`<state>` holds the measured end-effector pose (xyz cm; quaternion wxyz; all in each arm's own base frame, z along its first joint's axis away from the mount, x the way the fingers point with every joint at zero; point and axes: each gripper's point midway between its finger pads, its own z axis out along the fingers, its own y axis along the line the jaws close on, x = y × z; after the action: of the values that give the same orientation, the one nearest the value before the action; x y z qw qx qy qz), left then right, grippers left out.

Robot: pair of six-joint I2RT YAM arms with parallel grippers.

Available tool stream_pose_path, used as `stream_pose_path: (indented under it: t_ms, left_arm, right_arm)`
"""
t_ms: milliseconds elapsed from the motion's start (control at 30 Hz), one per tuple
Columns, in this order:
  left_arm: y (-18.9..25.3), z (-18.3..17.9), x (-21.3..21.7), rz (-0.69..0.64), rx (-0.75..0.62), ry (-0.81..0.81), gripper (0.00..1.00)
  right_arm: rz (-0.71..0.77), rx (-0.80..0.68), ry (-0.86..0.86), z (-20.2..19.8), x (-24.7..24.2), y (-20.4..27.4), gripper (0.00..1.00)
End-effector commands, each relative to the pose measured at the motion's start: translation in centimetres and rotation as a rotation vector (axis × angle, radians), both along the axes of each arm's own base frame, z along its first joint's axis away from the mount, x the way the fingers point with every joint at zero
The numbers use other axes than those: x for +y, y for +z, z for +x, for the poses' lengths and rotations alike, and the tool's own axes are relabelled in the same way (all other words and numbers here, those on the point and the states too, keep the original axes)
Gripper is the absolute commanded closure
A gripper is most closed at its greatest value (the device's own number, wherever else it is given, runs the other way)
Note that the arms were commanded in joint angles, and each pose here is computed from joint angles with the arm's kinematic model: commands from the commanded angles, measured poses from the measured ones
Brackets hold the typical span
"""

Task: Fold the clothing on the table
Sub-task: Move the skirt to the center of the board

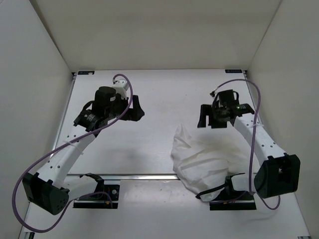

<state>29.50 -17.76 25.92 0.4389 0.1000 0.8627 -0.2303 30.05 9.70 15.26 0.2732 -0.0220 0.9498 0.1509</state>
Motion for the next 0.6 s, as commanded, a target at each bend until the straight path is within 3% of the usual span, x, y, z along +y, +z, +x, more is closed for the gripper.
stream_pose_path:
  t_ms: [0, 133, 167, 200, 267, 367, 400, 500, 567]
  left_arm:
    - [0.1, -0.9, -1.6, -0.073, -0.020, -0.096, 0.01]
    - [-0.9, -0.6, -0.4, -0.043, 0.000, -0.067, 0.01]
    - [-1.0, -0.4, 0.3, -0.041, 0.005, -0.051, 0.01]
    - [-1.1, -0.3, 0.4, -0.040, 0.003, -0.047, 0.02]
    - [-0.4, -0.2, 0.7, -0.037, -0.018, -0.036, 0.02]
    - [-0.1, -0.3, 1.6, -0.019, -0.033, -0.015, 0.01]
    - [-0.2, -0.3, 1.8, -0.010, -0.027, -0.007, 0.01]
    - [0.1, -0.5, 2.5, 0.006, -0.040, 0.013, 0.02]
    - [0.3, -0.7, 2.7, 0.007, -0.046, 0.020, 0.02]
  right_arm:
    - [0.061, 0.159, 0.052, -6.3, 1.6, -1.7, 0.29]
    - [0.033, 0.218, 0.150, -9.5, 4.4, -3.6, 0.25]
    - [0.014, 0.235, 0.159, -10.0, 4.8, -4.1, 0.31]
    - [-0.005, 0.281, 0.174, -10.9, 4.9, -5.1, 0.48]
    - [-0.051, 0.340, 0.158, -11.5, 4.5, -6.7, 0.63]
    - [-0.120, 0.392, 0.149, -11.9, 3.7, -9.3, 0.66]
    - [-0.124, 0.396, 0.140, -11.5, 3.7, -9.8, 0.71]
    - [-0.117, 0.405, 0.124, -9.5, 4.4, -10.2, 1.00]
    - [-0.144, 0.362, 0.141, -7.2, 5.1, -10.2, 1.00]
